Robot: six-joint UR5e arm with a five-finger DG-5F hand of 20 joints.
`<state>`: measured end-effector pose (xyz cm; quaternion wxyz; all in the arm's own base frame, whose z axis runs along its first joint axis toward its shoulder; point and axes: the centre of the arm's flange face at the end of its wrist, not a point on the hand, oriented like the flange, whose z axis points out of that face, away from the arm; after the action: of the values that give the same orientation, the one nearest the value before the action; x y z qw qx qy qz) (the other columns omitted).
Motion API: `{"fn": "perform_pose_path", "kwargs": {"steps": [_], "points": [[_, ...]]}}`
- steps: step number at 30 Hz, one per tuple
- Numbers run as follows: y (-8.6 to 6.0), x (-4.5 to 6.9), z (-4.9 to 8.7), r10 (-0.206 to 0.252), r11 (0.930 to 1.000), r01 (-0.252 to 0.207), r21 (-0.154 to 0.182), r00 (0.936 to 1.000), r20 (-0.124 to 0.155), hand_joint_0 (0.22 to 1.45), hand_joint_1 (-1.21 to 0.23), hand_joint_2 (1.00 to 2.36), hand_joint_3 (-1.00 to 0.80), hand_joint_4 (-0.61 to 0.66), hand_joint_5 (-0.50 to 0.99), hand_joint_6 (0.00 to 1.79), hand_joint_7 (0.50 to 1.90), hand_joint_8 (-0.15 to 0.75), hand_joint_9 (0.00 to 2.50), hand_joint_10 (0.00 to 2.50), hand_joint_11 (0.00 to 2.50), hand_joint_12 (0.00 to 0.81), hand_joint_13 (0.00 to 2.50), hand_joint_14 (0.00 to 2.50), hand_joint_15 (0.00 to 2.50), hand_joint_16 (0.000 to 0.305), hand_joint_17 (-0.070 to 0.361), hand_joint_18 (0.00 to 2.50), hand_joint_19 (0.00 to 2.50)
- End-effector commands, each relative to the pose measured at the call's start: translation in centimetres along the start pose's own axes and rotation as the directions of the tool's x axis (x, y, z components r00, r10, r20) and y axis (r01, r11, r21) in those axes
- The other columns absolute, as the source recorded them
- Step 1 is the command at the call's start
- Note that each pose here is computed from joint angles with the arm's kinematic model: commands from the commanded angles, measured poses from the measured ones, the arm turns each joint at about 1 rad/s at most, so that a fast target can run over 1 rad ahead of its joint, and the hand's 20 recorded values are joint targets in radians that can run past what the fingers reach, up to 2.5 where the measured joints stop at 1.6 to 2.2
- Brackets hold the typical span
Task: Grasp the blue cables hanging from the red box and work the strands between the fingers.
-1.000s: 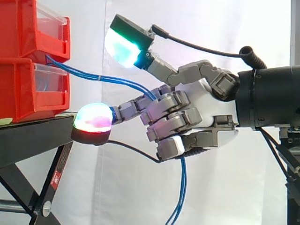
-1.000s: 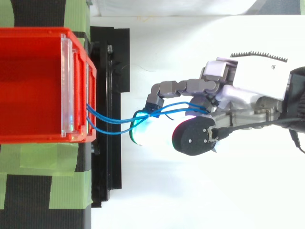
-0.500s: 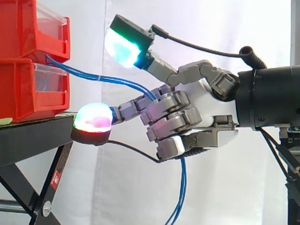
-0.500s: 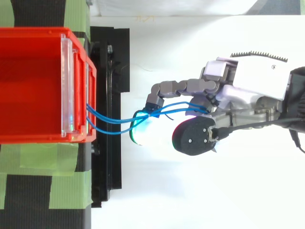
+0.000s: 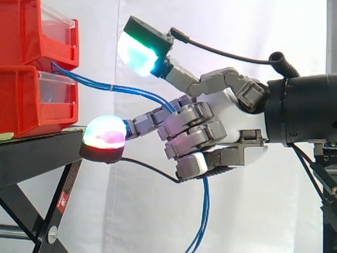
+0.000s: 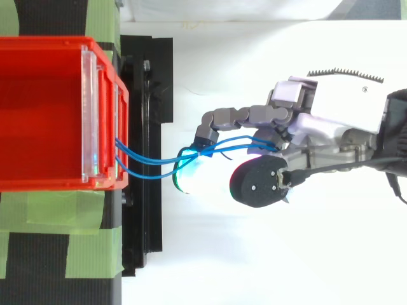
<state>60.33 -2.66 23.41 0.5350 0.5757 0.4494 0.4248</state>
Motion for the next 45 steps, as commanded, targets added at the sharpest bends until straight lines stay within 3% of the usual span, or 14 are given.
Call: {"fn": "perform_pose_path", "kwargs": {"steps": [1, 45], "points": [[0.04, 0.05, -0.02, 0.0, 1.0, 0.0, -0.001, 1.0, -0.001, 0.67, -0.46, 1.0, -1.0, 0.35, 0.2, 0.07, 1.29, 0.499, 1.73, 2.5, 2.5, 0.59, 1.87, 2.5, 1.56, 0.233, 0.174, 2.46, 0.71], [-0.05, 0.15, -0.03, -0.001, 1.0, 0.001, 0.001, 1.0, -0.002, 0.68, -0.46, 1.0, -1.0, 0.34, 0.19, 0.07, 1.29, 0.499, 1.73, 2.5, 2.5, 0.588, 1.86, 2.5, 1.56, 0.232, 0.174, 2.46, 0.72]]}}
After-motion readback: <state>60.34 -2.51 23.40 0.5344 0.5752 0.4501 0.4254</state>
